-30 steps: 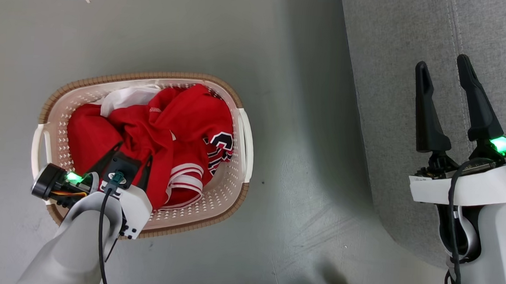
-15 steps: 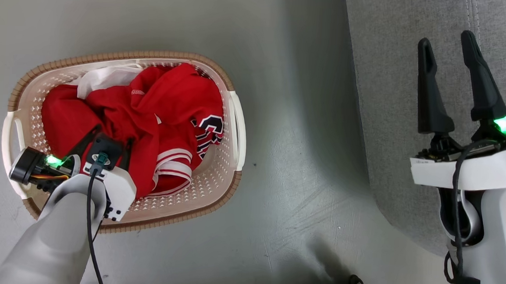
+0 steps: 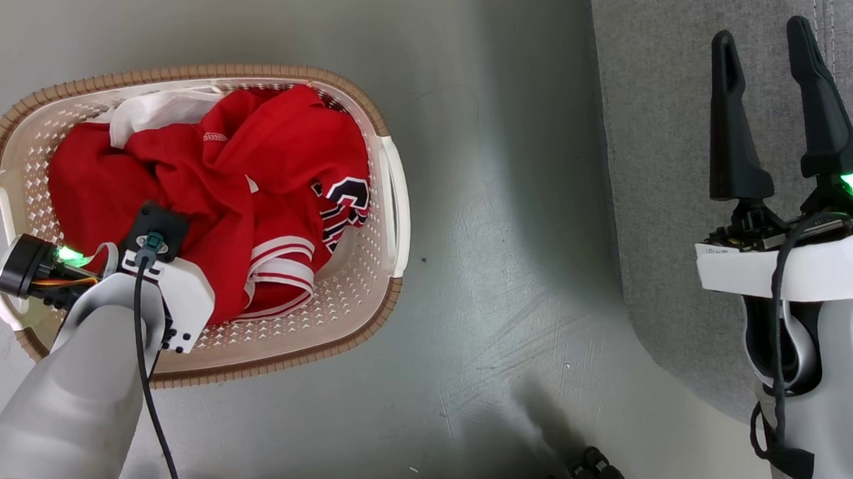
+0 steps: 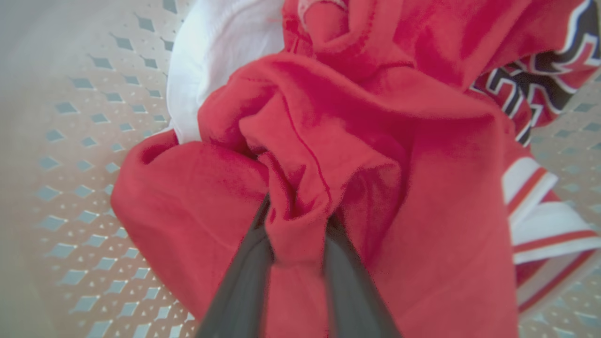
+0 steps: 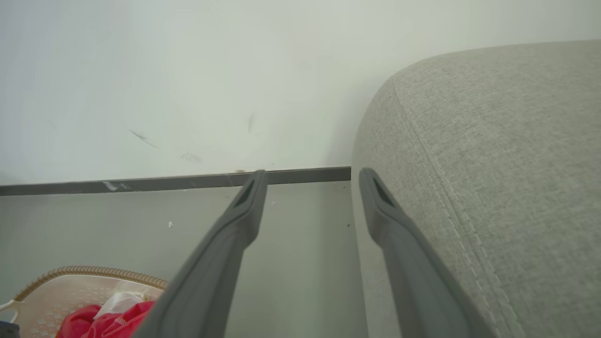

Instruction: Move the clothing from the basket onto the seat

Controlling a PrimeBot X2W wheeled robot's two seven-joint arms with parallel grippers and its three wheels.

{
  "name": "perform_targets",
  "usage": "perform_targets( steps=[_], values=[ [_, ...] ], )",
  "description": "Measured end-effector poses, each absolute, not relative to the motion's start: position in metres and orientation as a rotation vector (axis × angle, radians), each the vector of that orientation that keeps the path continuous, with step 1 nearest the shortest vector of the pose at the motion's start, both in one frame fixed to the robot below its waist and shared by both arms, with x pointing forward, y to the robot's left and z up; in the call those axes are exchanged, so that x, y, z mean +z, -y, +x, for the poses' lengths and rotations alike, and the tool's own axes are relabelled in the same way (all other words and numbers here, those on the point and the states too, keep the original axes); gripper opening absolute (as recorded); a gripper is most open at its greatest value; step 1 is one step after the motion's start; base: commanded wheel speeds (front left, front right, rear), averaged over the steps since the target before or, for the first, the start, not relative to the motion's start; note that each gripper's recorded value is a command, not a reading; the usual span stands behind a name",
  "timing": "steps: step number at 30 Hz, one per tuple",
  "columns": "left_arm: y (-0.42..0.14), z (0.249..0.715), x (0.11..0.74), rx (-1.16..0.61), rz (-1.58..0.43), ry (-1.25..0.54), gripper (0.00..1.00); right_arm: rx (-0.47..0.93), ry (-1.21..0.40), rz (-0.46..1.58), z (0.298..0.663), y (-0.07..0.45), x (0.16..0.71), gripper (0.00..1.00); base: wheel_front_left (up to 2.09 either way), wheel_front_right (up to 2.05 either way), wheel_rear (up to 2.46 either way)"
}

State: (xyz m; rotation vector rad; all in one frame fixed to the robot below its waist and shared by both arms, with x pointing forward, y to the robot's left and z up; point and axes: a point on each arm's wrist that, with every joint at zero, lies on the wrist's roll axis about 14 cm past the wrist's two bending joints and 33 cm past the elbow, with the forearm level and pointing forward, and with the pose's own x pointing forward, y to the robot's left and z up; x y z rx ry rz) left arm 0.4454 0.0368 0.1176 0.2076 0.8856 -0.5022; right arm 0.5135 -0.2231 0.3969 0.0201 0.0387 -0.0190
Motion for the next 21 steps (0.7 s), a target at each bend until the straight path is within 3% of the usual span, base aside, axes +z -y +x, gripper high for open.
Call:
perform_targets(
  steps=[21],
  values=[
    [-0.021, 0.474, 0.155, -0.499, 0.062, -0.756, 0.0, 0.0, -0.01, 0.044, 0.526, 0.215, 0.403, 1.0, 0.0, 0.0, 0.0]
  ],
)
